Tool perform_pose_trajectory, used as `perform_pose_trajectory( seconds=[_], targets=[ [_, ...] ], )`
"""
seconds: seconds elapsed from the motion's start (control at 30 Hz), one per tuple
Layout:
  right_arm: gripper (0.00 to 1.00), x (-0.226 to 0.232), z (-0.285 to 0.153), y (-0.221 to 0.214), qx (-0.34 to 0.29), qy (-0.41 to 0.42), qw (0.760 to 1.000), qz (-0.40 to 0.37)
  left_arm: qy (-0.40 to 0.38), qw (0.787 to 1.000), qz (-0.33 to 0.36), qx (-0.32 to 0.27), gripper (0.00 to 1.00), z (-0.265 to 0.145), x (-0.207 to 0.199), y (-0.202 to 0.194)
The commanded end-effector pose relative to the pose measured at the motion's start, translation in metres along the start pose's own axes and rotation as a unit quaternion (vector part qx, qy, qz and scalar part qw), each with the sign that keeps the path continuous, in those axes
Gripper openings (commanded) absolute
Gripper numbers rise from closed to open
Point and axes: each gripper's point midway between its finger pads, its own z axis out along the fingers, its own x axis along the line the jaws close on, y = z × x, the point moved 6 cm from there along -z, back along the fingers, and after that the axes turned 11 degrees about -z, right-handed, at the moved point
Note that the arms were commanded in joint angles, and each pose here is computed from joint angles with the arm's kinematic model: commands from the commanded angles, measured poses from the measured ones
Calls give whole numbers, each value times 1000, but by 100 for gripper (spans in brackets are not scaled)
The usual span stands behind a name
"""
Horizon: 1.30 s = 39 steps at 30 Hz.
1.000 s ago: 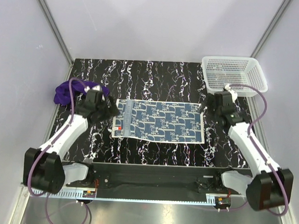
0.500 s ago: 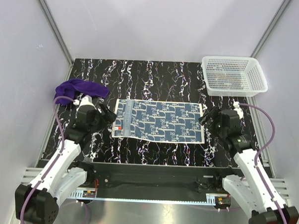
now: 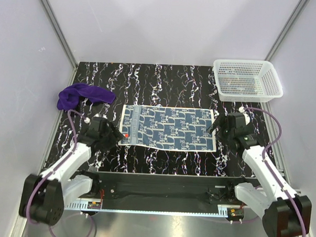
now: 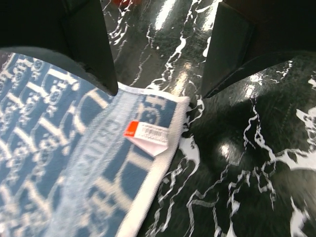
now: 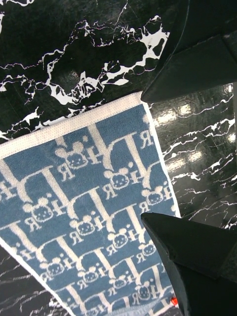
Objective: Roll the towels
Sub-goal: Roll the towel
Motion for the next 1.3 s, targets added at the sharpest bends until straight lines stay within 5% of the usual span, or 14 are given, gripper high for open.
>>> perform_pose_trajectory(
  seconds=[0.0,0.4,0.73,0.87,1.1,1.27],
  targets=[
    [100,8,3,14,-13,10,1000,-13,-11,999,-21,37,70,13,0,-10],
    [100,7,12,14,-1,-4,1000,-19,4,998,-18,53,57,24,14,-19],
    [100,3,15,10,10,-6,1000,-17,9,999,-8,34,33,26,15,-14],
    [100,2,17,8,18,-5,1000,-13,2,1000,-3,21,14,23,10,-9],
    [99,2,17,9,23,-6,1000,-16,-14,1000,8,-3,0,14,3,-1],
    [98,0,19,0,47,-5,999,-10,5,1000,22,-8,0,6,1,5]
  ],
)
